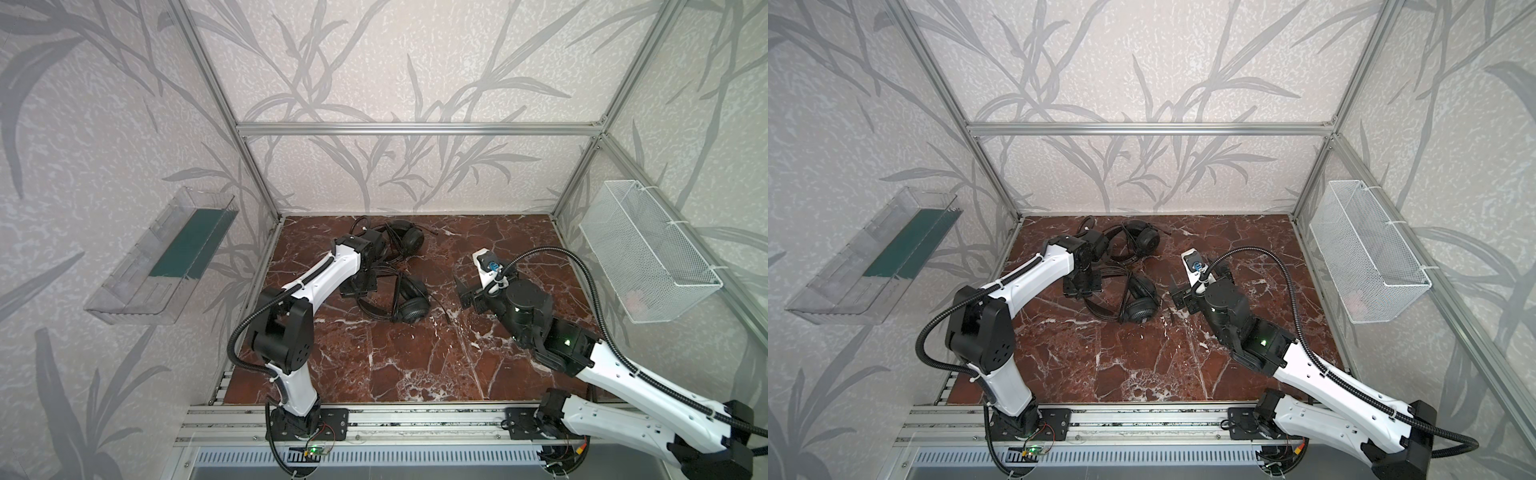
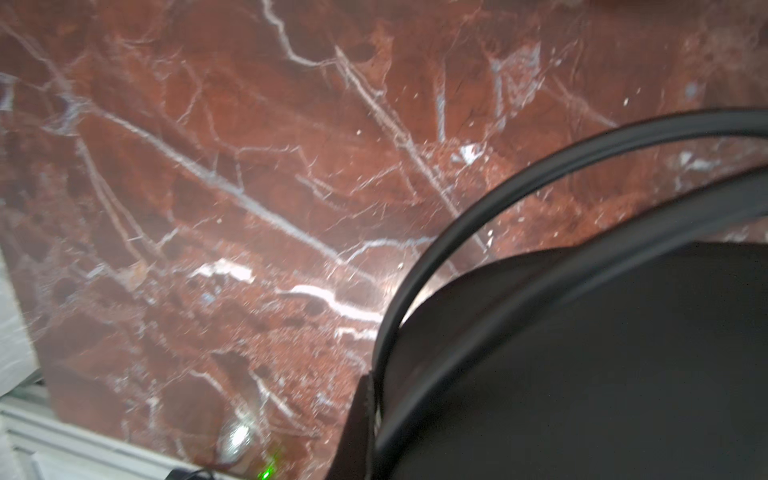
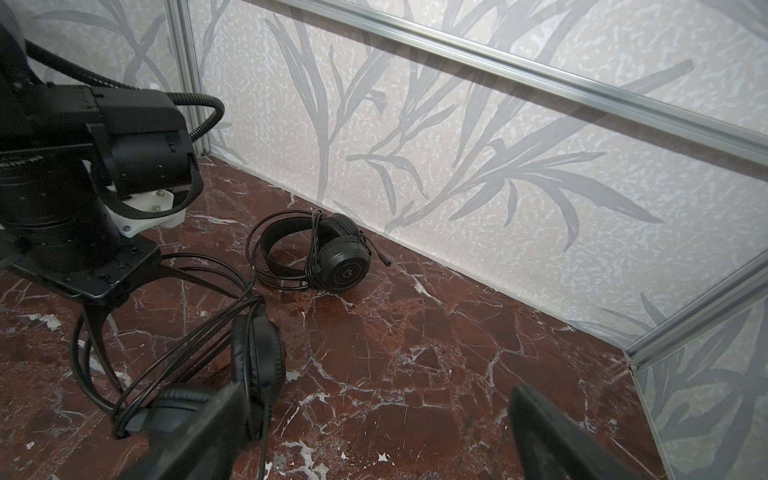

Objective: Wrap the headphones

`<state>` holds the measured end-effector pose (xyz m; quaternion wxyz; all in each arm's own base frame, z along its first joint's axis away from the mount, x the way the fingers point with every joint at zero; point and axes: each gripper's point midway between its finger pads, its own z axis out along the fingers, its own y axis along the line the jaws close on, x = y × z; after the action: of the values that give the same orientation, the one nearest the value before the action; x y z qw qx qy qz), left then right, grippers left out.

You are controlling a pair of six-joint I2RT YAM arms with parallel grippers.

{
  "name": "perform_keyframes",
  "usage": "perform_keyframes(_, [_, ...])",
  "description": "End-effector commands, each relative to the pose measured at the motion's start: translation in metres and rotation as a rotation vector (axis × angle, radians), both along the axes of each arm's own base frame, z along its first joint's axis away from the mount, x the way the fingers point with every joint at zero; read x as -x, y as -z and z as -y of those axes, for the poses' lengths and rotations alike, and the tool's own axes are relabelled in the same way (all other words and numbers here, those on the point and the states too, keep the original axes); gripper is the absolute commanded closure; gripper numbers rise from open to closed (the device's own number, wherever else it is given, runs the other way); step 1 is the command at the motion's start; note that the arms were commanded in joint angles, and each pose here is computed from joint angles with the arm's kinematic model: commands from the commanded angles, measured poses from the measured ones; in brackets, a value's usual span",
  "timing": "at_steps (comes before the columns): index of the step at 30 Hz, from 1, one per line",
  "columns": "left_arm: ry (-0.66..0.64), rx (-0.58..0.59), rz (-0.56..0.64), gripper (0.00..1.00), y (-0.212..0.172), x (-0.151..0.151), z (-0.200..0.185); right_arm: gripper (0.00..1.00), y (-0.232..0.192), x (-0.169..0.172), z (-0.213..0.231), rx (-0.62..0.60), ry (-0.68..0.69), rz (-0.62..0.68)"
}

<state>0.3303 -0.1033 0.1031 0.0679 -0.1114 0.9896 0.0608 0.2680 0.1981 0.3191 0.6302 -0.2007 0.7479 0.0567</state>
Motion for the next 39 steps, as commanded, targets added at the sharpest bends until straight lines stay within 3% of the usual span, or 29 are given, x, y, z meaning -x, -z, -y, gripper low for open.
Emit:
perform_keyframes(1, [-0.051,0.089,0.082,1.00,0.000,-0.024,0.010,0.01,-0.006,0.001,0.004,-0.046,0.010,0.017])
perform_keyframes(10, [-0.061,0.105,0.050,1.00,0.030,-0.020,0.013,0.01,0.001,0.000,-0.001,-0.042,0.000,0.000])
perform_keyframes(23, [-0.091,0.136,0.029,0.55,0.029,-0.003,0.007,0.01,0.001,0.002,0.001,-0.038,-0.004,-0.014])
perform_keyframes(25, [-0.091,0.143,0.054,0.43,0.019,-0.004,0.006,0.01,0.000,0.003,0.002,-0.037,-0.004,-0.015])
perform_keyframes(27, [-0.090,0.148,0.079,0.18,0.009,-0.004,0.004,0.01,0.001,0.003,0.004,-0.031,0.004,-0.013])
perform_keyframes(28, [-0.092,0.148,0.089,0.11,0.005,-0.003,0.003,0.01,0.001,0.003,0.006,-0.026,0.011,-0.011])
perform_keyframes(34, [-0.099,0.236,0.196,0.05,-0.032,-0.008,0.011,0.01,0.009,0.000,0.013,0.023,0.054,-0.026])
perform_keyframes(39, [-0.131,0.365,0.372,0.03,-0.078,-0.021,0.022,0.01,0.013,-0.005,0.032,0.047,0.119,-0.016])
